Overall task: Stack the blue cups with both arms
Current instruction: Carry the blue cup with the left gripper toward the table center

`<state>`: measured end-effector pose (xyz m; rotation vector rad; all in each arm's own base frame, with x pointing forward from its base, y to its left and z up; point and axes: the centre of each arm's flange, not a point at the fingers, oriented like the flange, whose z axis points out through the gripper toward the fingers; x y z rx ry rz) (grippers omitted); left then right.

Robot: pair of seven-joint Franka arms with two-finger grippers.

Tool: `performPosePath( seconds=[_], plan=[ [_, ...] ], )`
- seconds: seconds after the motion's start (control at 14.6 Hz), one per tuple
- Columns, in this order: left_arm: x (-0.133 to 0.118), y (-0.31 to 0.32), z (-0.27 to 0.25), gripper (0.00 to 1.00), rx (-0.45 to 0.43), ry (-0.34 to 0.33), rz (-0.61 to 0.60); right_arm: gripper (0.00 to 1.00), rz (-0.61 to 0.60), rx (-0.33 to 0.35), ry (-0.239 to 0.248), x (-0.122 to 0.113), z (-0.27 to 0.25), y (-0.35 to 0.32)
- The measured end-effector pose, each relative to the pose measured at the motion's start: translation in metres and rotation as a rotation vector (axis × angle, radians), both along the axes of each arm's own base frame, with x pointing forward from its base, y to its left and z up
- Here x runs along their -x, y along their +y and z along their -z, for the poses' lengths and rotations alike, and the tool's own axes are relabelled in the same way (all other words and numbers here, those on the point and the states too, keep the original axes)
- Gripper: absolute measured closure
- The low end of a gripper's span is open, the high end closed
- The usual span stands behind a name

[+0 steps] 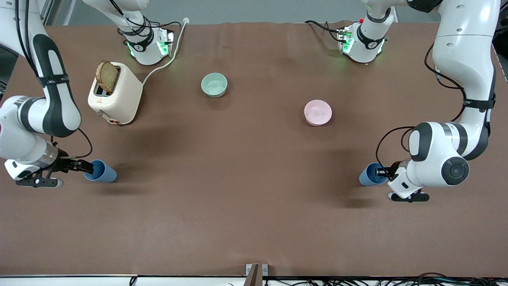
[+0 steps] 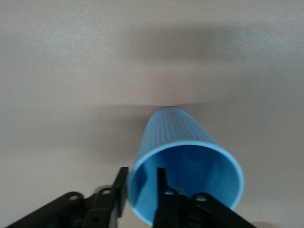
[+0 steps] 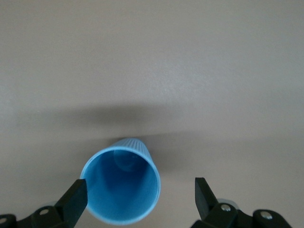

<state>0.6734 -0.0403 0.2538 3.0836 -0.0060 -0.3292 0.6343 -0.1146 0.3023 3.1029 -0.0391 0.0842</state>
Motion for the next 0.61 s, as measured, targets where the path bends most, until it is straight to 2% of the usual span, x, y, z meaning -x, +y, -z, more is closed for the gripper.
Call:
performPosePath(
  seconds=[0.07, 0.14, 0.27, 0.55, 0.61],
  plan=[
    [0.0, 0.004, 0.001, 0.85, 0.004, 0.002, -0.01, 0.0, -0.015, 0.004, -0.01, 0.0, 0.007, -0.003],
    [0.0, 0.006, 0.002, 0.93, 0.011, 0.002, -0.017, 0.0, -0.021, 0.007, -0.02, 0.002, 0.014, -0.007],
    [0.0, 0.005, 0.001, 0.95, 0.014, 0.0, -0.017, 0.0, -0.026, 0.01, -0.034, 0.011, 0.028, -0.011],
    [-0.003, -0.012, -0.03, 0.95, 0.025, -0.037, -0.017, 0.04, -0.03, 0.006, -0.015, 0.021, 0.047, -0.008],
    [-0.002, -0.031, -0.048, 0.95, 0.035, -0.047, -0.026, 0.14, -0.032, 0.004, -0.009, 0.022, 0.05, -0.007]
  ],
)
